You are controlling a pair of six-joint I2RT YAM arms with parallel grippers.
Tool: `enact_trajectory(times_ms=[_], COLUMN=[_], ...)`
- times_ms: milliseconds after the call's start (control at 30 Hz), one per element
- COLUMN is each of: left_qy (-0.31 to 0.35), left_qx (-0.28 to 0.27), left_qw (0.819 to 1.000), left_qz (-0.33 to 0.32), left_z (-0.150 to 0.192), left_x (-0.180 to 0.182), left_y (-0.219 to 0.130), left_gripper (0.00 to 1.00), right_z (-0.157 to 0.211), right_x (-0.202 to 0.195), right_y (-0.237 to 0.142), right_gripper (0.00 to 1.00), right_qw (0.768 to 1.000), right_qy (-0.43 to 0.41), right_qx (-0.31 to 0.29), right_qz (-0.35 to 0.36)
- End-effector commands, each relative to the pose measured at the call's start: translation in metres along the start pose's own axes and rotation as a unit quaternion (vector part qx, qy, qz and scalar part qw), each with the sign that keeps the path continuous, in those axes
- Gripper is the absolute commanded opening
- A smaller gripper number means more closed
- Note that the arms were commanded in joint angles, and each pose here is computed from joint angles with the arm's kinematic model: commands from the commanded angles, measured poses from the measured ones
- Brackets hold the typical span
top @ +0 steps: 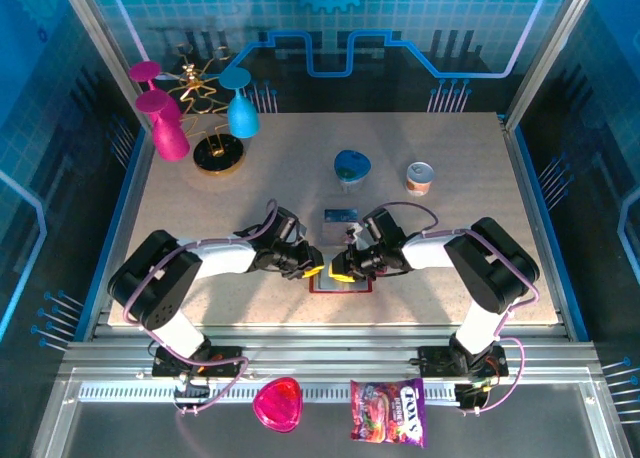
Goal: Take the credit cards out of the card holder
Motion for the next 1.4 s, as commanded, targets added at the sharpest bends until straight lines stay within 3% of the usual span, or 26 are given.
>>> enact_trajectory(times_ms=[0,200,333,600,1100,1367], left_qy=[0.003,0.002,0.007,0.010,0.025,0.053], left_qx=[0.014,0.020,0.021,0.020,0.018,0.031], left_qw=[1.000,1.000,1.000,0.999,0.999,0.996], left_qz=[0.012,0.005,0.016,0.026,0.044,0.063], left_z=[0.001,0.001,0.002,0.003,0.005,0.010], left_x=[-0.010,-0.010,-0.015,-0.019,-0.035,-0.058], left_y=[0.005,0.009,0.008,0.005,-0.008,-0.007], left_gripper=[0.24,0.23,0.16,0.13,0.20,0.34], right_z=[0.004,0.004,0.005,0.004,0.001,0.000], right_x=[-0.011,-0.013,-0.013,-0.009,0.017,0.014], right_y=[-0.003,-0.003,-0.003,-0.005,-0.051,-0.089], right_gripper=[0.24,0.24,0.24,0.25,0.29,0.29], right_qw=[1.000,1.000,1.000,1.000,0.998,0.994], right_qy=[0.024,0.027,0.028,0.026,-0.013,-0.015], right_qx=[0.004,0.003,0.003,-0.001,-0.043,-0.082], right_qz=[0.006,0.006,0.003,-0.002,0.046,0.075])
Point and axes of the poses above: each hand's point on the last joint's axis, 136 mm out from that joint toward the fingers, its own y axis out along the fingers, its own x axis along the line the jaws close on, z = x × y, the point moved 6 cm from there along -y, back along the fingers, and after that the axes turned 3 degrees about -y, right-handed, at the moved point
